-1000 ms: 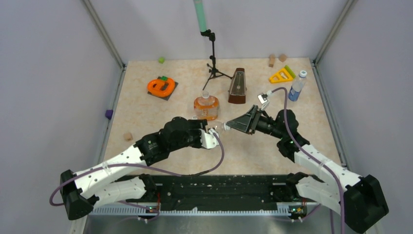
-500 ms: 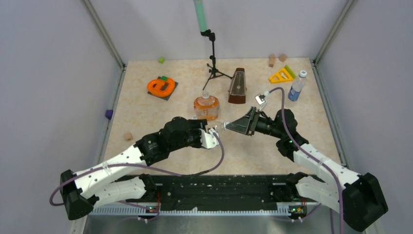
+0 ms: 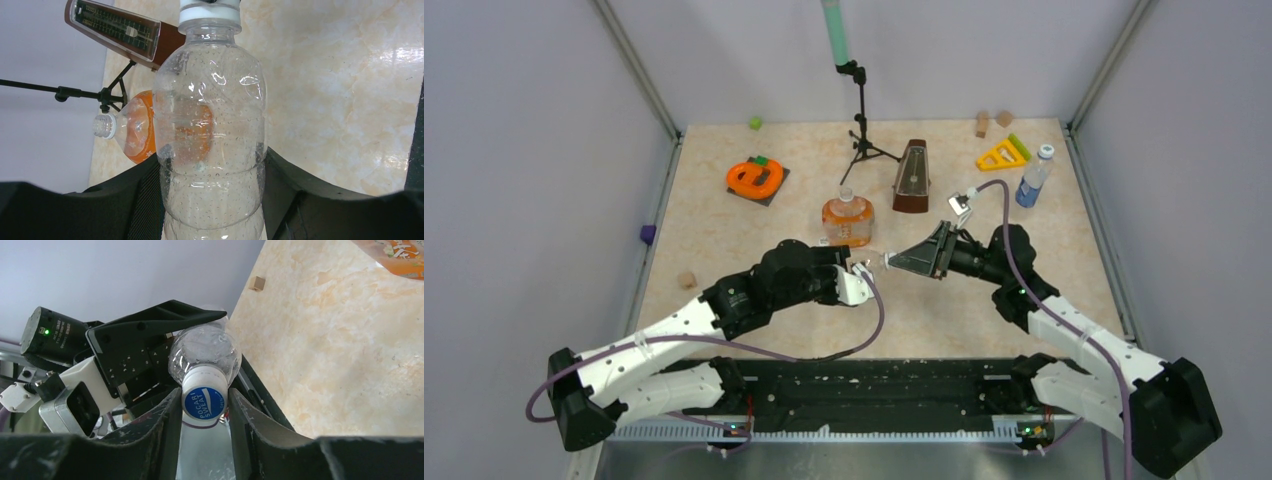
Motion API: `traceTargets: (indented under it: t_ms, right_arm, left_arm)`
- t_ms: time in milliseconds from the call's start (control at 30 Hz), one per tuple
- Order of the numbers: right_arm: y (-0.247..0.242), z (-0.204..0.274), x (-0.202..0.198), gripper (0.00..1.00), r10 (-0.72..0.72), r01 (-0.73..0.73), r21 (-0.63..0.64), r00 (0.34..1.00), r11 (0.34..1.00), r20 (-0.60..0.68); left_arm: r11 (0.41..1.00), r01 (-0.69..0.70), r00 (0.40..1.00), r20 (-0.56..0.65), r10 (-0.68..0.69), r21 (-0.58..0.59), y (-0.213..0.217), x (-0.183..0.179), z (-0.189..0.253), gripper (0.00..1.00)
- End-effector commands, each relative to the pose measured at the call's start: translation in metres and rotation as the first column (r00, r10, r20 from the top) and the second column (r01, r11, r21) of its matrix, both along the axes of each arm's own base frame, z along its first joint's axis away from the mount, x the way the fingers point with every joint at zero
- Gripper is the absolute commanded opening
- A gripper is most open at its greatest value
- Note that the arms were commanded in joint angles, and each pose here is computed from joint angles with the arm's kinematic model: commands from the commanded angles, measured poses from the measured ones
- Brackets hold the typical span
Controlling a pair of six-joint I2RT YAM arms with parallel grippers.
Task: Unscrew the bottle caps
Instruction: Unscrew the bottle cap from the plastic bottle.
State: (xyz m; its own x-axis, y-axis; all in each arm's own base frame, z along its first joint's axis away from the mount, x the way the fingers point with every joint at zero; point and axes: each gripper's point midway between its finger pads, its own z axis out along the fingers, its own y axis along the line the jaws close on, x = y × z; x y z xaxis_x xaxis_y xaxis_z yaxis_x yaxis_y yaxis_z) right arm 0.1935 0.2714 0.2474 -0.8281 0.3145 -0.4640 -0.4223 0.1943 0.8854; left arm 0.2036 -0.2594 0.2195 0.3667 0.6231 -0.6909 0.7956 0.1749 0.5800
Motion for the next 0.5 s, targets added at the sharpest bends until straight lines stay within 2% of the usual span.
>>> traceTargets:
  t_ms: [0, 133, 167, 233, 300, 467]
  right_arm:
    - [0.002, 0.019, 0.001, 0.34, 0.001, -0.003, 0.027, 0.998, 1.0, 0.061]
    - [0.002, 0.017, 0.002, 0.16, -0.002, 0.0, 0.021, 0.997, 1.0, 0.075]
    - [0.002, 0.017, 0.002, 0.07, 0.002, -0.003, 0.018, 0.996, 1.0, 0.085]
    - [0.002, 0.016, -0.001, 0.0, 0.02, -0.02, 0.004, 0.992, 1.0, 0.124]
    - [0.003, 0.013, -0.005, 0.0, 0.055, -0.052, -0.025, 0.982, 0.998, 0.181]
    - [0.003, 0.008, -0.023, 0.0, 0.2, -0.169, -0.123, 0.924, 0.978, 0.326]
  left_arm:
    - [0.997, 0.028, 0.999, 0.029, -0.026, -0.078, -0.009, -0.003, 0.025, 0.0]
    - [0.997, 0.028, 0.999, 0.025, -0.027, -0.07, -0.01, -0.002, 0.024, 0.0]
    - [0.997, 0.03, 0.999, 0.023, -0.029, -0.072, -0.01, -0.002, 0.024, 0.0]
    - [0.993, 0.005, 1.0, -0.017, -0.007, -0.116, -0.013, -0.003, 0.029, 0.0]
    - [0.985, -0.015, 0.997, -0.083, 0.0, -0.173, -0.017, -0.007, 0.035, 0.0]
    - [0.96, 0.056, 0.974, -0.197, -0.113, -0.275, -0.031, -0.025, 0.046, 0.0]
